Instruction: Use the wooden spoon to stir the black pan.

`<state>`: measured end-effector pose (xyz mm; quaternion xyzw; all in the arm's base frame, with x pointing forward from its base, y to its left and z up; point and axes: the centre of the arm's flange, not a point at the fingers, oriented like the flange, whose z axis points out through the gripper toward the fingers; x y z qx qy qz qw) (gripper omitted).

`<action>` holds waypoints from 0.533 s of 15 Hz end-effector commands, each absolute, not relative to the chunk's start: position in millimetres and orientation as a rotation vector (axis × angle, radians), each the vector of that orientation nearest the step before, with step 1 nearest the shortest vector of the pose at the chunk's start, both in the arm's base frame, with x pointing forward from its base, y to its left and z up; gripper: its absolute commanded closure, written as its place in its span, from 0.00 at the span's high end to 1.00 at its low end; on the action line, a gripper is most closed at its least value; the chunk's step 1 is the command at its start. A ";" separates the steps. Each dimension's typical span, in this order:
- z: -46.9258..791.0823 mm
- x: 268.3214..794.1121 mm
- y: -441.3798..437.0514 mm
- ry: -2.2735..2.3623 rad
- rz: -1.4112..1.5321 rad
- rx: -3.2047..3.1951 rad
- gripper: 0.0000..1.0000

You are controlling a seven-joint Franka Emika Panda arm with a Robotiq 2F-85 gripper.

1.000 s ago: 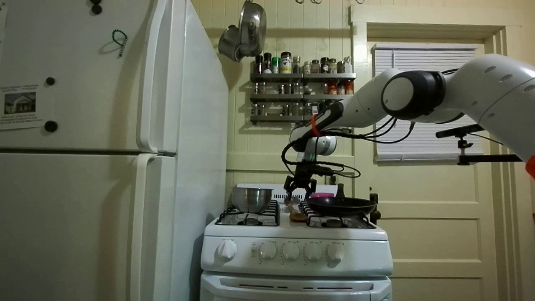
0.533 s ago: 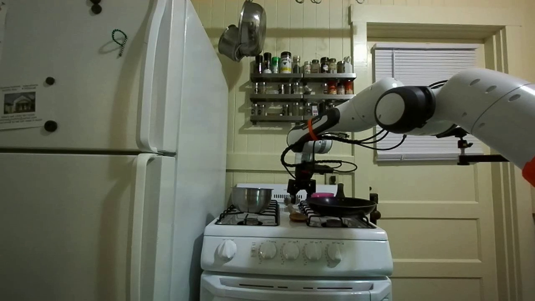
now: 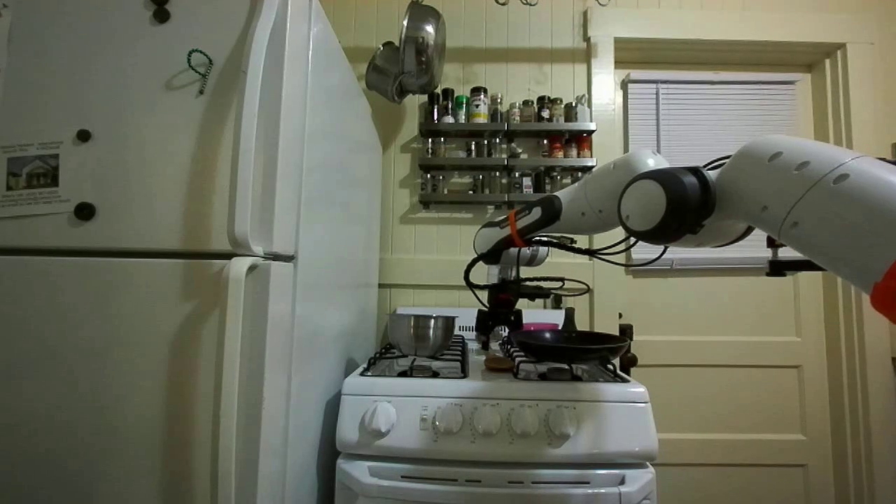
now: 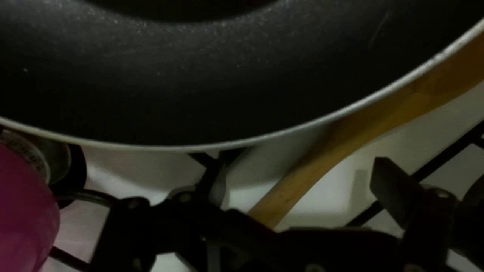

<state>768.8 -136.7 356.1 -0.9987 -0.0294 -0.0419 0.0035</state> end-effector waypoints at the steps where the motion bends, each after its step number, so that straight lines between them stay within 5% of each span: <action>1: 351.7 790.3 -128.6 -0.094 -0.110 -3.129 1.00; 8: 353.9 797.8 -116.0 -0.088 -0.075 -3.158 1.00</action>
